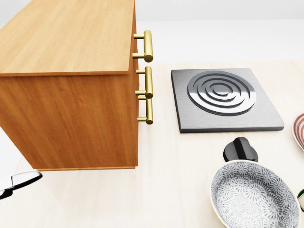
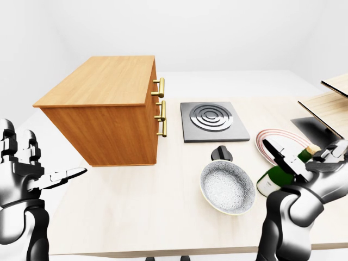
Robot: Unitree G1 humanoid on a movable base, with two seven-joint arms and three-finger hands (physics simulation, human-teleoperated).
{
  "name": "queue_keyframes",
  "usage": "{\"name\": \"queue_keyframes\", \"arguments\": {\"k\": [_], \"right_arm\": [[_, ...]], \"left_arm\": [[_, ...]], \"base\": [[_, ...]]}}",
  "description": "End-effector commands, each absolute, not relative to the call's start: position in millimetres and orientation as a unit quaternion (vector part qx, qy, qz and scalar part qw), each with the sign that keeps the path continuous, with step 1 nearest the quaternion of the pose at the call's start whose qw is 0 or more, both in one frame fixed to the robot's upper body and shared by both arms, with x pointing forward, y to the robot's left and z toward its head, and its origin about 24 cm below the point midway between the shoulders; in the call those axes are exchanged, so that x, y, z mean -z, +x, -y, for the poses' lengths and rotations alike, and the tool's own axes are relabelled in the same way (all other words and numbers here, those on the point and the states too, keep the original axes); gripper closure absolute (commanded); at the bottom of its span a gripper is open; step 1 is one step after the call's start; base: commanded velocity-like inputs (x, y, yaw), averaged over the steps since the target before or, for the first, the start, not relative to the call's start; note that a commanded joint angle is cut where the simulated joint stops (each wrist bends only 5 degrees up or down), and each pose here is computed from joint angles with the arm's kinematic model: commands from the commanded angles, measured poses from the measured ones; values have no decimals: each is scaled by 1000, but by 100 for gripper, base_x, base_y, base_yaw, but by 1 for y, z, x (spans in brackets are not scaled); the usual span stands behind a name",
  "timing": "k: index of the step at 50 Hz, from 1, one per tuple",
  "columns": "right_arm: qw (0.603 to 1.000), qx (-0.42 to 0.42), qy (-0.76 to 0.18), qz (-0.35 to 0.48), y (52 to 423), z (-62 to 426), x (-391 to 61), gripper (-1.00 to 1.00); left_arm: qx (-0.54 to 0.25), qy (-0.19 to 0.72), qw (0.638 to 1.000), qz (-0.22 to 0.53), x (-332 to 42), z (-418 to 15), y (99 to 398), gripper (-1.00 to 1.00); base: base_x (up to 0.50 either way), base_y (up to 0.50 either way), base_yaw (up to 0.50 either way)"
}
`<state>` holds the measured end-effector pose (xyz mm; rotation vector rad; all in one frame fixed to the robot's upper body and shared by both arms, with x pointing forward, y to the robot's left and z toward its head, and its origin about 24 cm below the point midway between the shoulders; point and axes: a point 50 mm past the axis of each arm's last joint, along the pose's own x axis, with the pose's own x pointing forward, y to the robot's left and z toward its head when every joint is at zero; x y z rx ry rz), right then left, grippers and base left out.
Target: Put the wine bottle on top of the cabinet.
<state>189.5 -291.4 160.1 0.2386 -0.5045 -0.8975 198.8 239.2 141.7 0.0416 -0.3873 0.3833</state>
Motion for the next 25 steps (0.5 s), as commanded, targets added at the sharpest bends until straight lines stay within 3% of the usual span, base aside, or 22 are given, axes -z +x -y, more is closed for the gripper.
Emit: {"name": "queue_keyframes", "arguments": {"k": [1,25], "right_arm": [[858,451,113,215,186,304,-148,-100],[848,482,102,198,177,319,-140,-100]], "left_arm": [[-190,22,962,193,-143,-239,199,-100],[-193,22,962,190,-141,-241,198,-100]], "base": [[0,0,0],[0,0,0]]}}
